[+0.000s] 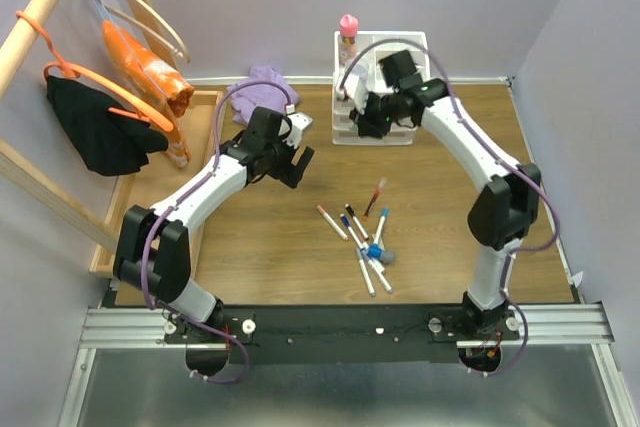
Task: Sort the stationery into containers
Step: Pick up the stationery from the center of the board, then place the stationery in the storage box.
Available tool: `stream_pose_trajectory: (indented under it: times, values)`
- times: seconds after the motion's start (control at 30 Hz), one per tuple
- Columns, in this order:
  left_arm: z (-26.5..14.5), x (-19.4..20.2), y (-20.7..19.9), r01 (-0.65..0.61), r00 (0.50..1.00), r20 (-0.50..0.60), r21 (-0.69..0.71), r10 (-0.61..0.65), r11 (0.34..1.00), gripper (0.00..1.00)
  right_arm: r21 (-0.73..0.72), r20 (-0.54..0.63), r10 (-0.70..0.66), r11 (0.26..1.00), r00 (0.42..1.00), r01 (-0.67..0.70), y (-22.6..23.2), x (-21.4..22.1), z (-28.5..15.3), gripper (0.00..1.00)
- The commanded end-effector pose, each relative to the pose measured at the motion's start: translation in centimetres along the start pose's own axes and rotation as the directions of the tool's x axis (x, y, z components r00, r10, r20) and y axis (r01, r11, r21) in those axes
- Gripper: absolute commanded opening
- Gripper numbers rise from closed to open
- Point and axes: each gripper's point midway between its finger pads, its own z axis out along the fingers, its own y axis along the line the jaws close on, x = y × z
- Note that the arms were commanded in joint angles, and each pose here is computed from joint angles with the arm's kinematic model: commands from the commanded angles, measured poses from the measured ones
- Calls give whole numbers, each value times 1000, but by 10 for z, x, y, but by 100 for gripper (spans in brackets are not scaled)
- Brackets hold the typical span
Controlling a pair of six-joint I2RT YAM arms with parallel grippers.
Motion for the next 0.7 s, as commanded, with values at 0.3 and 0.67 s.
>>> stream_pose_trajectory:
  times: [0.3, 0.67]
  values:
    - [-16, -41, -7, 19, 993, 114, 32, -23, 999, 98, 567, 331, 143, 760, 933, -318, -111, -93, -145, 1]
    - [-19, -36, -7, 11, 994, 110, 19, -13, 1000, 98, 645, 387, 271, 604, 881, -469, -186, -39, -169, 1]
